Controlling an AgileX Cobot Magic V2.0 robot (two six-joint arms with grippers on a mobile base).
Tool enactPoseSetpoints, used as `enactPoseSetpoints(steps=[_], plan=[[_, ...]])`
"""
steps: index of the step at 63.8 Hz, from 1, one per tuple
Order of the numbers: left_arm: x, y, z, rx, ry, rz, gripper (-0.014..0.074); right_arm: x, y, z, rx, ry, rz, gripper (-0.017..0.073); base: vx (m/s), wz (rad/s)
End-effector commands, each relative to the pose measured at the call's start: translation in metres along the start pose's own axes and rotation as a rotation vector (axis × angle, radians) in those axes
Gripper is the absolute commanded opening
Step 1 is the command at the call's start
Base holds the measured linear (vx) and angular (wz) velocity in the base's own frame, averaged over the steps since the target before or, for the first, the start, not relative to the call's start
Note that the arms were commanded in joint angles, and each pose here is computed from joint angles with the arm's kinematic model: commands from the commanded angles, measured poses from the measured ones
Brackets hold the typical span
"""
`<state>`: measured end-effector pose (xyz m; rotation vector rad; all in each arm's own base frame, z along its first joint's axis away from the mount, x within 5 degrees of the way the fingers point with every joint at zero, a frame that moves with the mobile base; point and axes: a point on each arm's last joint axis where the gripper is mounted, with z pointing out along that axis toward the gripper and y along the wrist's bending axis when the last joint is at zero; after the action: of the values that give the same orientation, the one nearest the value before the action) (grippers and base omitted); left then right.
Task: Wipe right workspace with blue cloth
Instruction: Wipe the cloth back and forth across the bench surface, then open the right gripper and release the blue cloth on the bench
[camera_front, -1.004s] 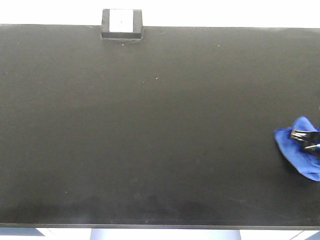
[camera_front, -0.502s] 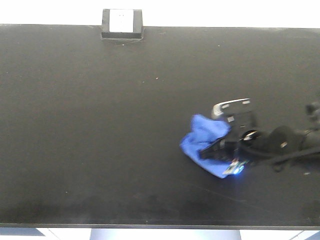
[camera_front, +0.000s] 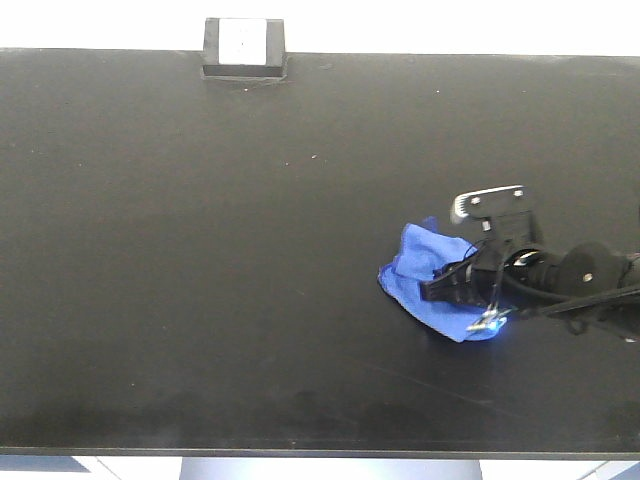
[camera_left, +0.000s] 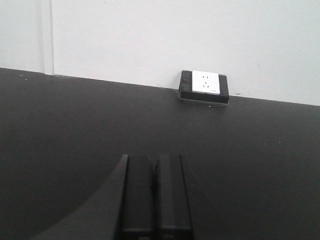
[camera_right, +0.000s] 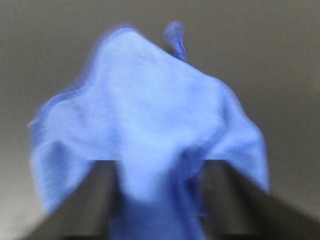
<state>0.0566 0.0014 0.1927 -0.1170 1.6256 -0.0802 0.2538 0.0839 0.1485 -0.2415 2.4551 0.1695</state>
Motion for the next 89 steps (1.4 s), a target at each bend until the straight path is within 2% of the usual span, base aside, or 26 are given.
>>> enactPoseSetpoints(steps=[1, 6, 12, 28, 40, 55, 79, 85, 89], plan=[[0.002, 0.0, 0.0, 0.017, -0.063, -0.015, -0.0006, -0.017, -0.004, -0.013, 0.016, -0.104, 0.025, 0.0596, 0.0, 0.0], [0.002, 0.0, 0.0, 0.017, -0.063, -0.015, -0.0006, -0.022, -0.003, -0.024, 0.006, -0.136, 0.012, 0.065, 0.0, 0.0], [0.002, 0.0, 0.0, 0.017, -0.063, -0.015, -0.0006, -0.032, -0.001, -0.048, -0.009, -0.222, -0.015, 0.0659, 0.0, 0.0], [0.002, 0.0, 0.0, 0.017, -0.063, -0.015, -0.0006, -0.037, 0.008, -0.124, -0.131, -0.362, -0.034, 0.0599, 0.0, 0.0], [0.002, 0.0, 0.0, 0.017, -0.063, -0.015, -0.0006, -0.034, 0.01, -0.163, -0.171, -0.471, -0.048, 0.0557, 0.0, 0.0], [0.002, 0.0, 0.0, 0.017, -0.063, -0.015, -0.0006, -0.031, 0.01, -0.187, -0.179, -0.566, -0.052, 0.0529, 0.0, 0.0], [0.002, 0.0, 0.0, 0.017, -0.063, -0.015, -0.0006, -0.031, 0.008, -0.189, -0.161, -0.583, -0.07, 0.0491, 0.0, 0.0], [0.002, 0.0, 0.0, 0.017, -0.063, -0.015, -0.0006, -0.03, 0.006, -0.197, -0.118, -0.62, -0.136, 0.0447, 0.0, 0.0], [0.002, 0.0, 0.0, 0.017, -0.063, -0.015, -0.0006, -0.028, 0.001, -0.204, -0.077, -0.644, -0.172, 0.0377, 0.0, 0.0]])
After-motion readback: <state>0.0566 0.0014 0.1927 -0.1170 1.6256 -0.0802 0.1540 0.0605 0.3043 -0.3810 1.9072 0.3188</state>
